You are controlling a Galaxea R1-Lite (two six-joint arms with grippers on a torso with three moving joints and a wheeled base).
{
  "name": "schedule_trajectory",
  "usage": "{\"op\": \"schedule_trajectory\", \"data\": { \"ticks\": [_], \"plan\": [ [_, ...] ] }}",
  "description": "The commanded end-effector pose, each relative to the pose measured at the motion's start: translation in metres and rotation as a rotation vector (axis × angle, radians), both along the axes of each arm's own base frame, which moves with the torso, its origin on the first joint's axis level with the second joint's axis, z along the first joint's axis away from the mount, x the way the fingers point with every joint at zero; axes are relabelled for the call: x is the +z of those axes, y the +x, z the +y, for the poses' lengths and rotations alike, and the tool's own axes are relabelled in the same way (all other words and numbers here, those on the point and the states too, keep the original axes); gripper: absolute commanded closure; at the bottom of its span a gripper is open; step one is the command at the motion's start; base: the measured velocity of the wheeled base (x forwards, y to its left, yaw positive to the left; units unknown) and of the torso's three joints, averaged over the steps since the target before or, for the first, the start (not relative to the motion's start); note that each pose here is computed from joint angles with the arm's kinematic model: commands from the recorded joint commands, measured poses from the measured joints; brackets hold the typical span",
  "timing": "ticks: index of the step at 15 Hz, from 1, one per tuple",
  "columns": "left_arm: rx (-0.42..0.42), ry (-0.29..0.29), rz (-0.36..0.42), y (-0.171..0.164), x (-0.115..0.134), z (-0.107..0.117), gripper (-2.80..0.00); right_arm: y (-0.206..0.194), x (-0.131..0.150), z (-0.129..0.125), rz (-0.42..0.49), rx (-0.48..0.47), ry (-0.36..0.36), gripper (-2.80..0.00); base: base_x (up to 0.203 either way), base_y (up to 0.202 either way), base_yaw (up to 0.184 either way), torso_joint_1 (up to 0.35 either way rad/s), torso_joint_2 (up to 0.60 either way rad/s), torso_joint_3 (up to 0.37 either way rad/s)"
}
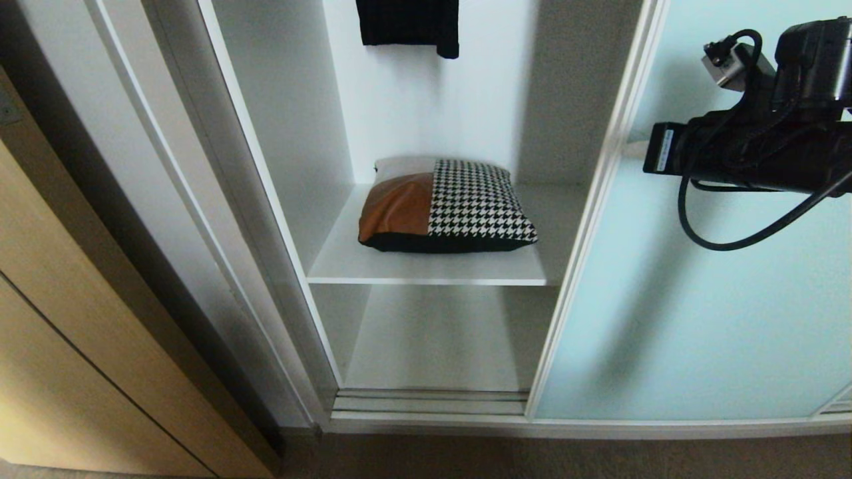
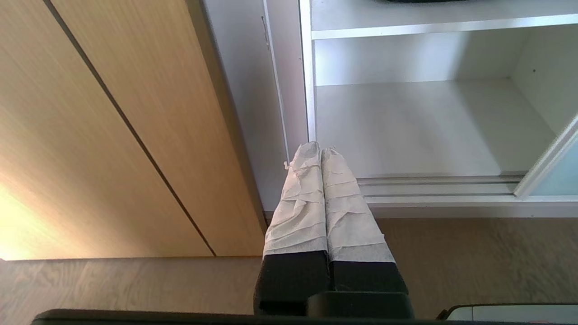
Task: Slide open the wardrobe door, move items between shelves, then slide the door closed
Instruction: Close the door
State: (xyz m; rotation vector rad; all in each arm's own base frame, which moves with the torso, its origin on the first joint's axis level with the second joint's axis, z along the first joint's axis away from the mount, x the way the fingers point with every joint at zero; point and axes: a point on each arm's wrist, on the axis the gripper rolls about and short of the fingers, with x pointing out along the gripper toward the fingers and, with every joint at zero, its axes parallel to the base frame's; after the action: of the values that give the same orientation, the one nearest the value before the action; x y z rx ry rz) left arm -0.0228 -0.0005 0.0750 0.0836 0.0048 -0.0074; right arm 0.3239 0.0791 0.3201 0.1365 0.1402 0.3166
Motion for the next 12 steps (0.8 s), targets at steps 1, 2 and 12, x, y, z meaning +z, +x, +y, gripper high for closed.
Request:
{"op": "schedule_trajectory", "data": {
  "ticks": [1, 2, 12],
  "plan": [
    [0.001, 0.001, -0.002, 0.000, 0.000, 0.000, 0.00, -0.005, 0.000, 0.022, 0.002, 0.064, -0.002, 0.00, 0.000, 0.000, 0.000, 0.000, 0.00, 0.000],
    [0.000, 0.001, -0.001, 0.000, 0.000, 0.000, 0.00, -0.006, -0.001, 0.032, 0.004, 0.079, -0.004, 0.00, 0.000, 0.000, 0.000, 0.000, 0.00, 0.000],
    [0.001, 0.001, -0.001, 0.000, 0.000, 0.000, 0.00, -0.078, 0.017, 0.095, -0.054, 0.272, -0.016, 0.00, 0.000, 0.000, 0.000, 0.000, 0.00, 0.000]
  ]
}}
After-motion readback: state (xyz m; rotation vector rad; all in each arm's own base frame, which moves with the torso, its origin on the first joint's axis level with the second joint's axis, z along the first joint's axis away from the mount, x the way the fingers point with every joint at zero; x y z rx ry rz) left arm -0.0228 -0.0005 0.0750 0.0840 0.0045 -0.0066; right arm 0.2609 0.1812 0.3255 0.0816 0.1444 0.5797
